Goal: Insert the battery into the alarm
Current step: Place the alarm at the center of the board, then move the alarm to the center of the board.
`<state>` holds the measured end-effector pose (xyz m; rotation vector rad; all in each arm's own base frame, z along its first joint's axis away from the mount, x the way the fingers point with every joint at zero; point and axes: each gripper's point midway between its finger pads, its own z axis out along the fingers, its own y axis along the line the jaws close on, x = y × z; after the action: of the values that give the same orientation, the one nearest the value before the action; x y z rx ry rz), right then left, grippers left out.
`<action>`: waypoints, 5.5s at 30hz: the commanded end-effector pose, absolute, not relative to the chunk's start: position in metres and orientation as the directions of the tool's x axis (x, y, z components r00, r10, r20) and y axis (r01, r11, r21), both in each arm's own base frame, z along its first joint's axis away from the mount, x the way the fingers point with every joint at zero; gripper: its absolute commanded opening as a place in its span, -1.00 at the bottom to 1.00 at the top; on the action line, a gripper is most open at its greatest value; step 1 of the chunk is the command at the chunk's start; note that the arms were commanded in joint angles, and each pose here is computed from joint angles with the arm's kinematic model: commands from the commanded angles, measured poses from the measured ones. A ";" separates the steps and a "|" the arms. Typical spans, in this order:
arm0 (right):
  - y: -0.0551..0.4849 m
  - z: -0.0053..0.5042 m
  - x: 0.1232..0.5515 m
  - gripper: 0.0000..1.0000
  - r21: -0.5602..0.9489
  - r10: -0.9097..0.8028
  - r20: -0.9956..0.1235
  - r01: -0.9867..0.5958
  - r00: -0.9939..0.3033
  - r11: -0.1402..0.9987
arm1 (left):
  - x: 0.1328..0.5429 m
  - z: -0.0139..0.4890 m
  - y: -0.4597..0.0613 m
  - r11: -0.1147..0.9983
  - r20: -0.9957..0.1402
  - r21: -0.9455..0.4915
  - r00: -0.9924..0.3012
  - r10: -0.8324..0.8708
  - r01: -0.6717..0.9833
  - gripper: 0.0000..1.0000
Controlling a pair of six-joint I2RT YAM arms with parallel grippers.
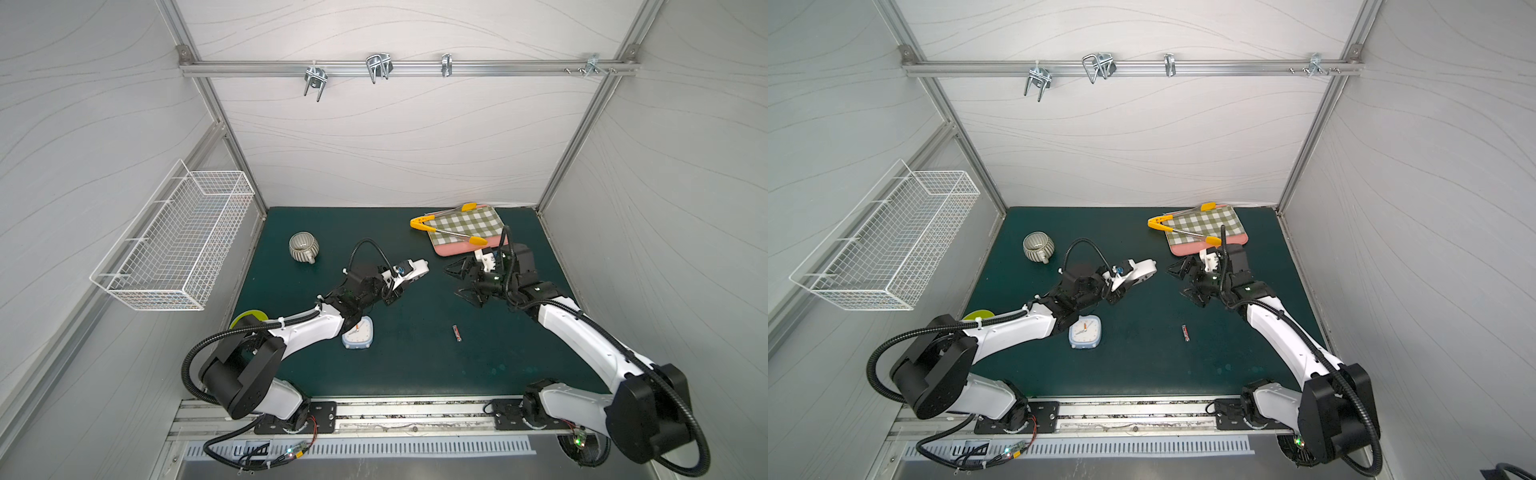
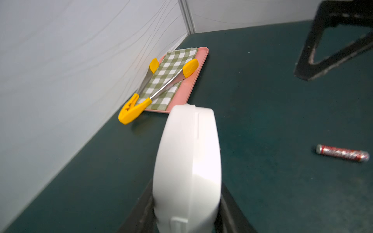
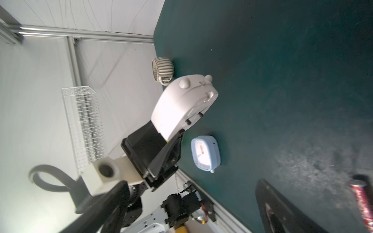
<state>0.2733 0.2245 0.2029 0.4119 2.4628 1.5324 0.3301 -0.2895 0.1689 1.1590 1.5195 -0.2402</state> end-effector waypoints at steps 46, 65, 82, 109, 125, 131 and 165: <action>0.251 0.208 0.292 -0.28 0.919 0.212 0.315 0.353 -0.925 0.173 | 0.298 0.230 -0.330 0.263 -0.345 0.938 0.649 0.678 0.224 -0.19; 0.263 0.146 0.378 -0.09 0.892 0.302 0.034 0.165 -0.953 0.420 | 0.250 0.211 -0.242 0.803 -0.979 0.152 -0.026 0.204 0.577 0.99; 0.329 0.068 0.433 0.06 0.850 0.246 0.008 0.136 -0.969 0.509 | 0.252 0.208 -0.185 0.863 -0.938 -0.221 -0.342 -0.060 0.455 1.00; 0.253 0.092 0.316 0.98 0.718 0.125 -0.228 -0.080 -0.966 0.692 | 0.228 0.078 -0.130 0.865 -0.287 -0.435 -0.871 -0.398 -0.252 0.87; 0.285 0.108 0.240 0.92 0.735 -0.023 -0.238 -0.196 -0.971 0.649 | 0.223 0.049 -0.125 0.867 -0.257 -0.409 -0.875 -0.410 -0.286 0.50; 0.304 0.109 0.227 0.92 0.789 -0.042 -0.186 -0.175 -0.982 0.590 | 0.231 0.052 -0.171 0.765 -0.150 -0.595 -0.901 -0.407 -0.247 0.55; 0.325 0.067 0.198 0.77 0.853 0.094 0.143 0.170 -0.985 0.493 | 0.223 0.028 -0.184 0.816 -0.111 -0.525 -0.931 -0.347 -0.241 -0.02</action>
<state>0.1976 0.3168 0.0607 0.2350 2.8052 1.5378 0.2361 -0.1923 0.0408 -0.4449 2.7424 -0.8183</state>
